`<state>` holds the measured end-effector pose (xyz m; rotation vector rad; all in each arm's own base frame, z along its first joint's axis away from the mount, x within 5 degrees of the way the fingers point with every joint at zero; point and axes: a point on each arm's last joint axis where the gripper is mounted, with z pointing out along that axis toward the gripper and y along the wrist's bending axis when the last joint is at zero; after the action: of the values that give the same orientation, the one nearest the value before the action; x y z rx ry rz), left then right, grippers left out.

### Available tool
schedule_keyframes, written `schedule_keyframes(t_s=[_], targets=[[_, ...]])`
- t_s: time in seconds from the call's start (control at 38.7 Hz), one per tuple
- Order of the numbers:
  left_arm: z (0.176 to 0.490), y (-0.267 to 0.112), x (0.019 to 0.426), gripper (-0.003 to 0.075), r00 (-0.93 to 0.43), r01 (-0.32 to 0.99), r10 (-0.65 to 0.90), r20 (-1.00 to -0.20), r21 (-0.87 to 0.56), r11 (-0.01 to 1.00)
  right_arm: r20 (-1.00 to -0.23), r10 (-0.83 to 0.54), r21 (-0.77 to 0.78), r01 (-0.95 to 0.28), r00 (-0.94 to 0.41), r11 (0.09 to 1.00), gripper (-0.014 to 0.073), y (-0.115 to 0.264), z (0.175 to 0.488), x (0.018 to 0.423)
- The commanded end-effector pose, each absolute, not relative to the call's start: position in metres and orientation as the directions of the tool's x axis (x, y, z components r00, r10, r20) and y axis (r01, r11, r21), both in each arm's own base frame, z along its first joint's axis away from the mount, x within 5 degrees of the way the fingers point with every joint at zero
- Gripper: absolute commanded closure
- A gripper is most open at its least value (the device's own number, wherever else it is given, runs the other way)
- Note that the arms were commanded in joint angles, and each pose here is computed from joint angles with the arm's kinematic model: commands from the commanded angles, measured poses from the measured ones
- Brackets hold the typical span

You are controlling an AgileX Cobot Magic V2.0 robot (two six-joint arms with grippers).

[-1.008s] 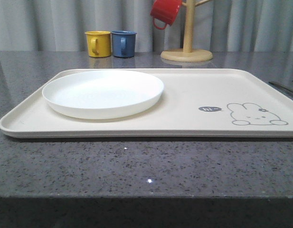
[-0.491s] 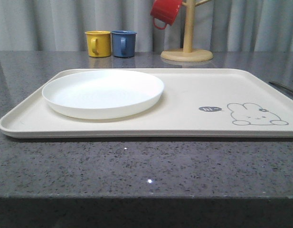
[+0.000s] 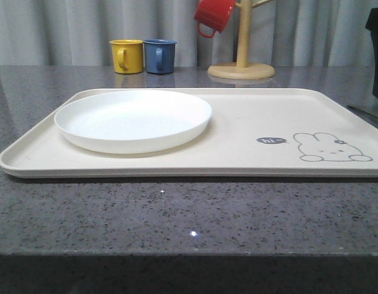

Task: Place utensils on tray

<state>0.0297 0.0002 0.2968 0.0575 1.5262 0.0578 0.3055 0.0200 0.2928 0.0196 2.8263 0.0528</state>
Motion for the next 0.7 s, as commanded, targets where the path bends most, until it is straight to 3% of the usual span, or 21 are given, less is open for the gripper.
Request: schedule_keyframes(t_s=[0.0,0.18,0.47,0.67], targets=[[0.311,0.000,0.028,0.0738,0.128,0.004,0.053,-0.990,0.054,0.999,-0.393,0.022,0.042,0.006,-0.919,0.999,-0.0043,0.020,0.308,0.313],[0.311,0.000,0.028,0.0738,0.128,0.004,0.053,-0.990,0.054,0.999,-0.380,0.022,0.042,0.007,-0.925,0.999,0.0061,0.021,0.301,0.322],[0.311,0.000,0.028,0.0738,0.128,0.004,0.053,-0.990,0.054,0.999,-0.419,0.030,0.054,0.007,-0.907,0.998,0.0230,0.022,0.302,0.326],[0.311,0.000,0.028,0.0738,0.128,0.004,0.053,-0.990,0.054,0.999,-0.438,0.059,0.103,0.015,-0.897,0.995,0.0251,0.026,0.303,0.329]])
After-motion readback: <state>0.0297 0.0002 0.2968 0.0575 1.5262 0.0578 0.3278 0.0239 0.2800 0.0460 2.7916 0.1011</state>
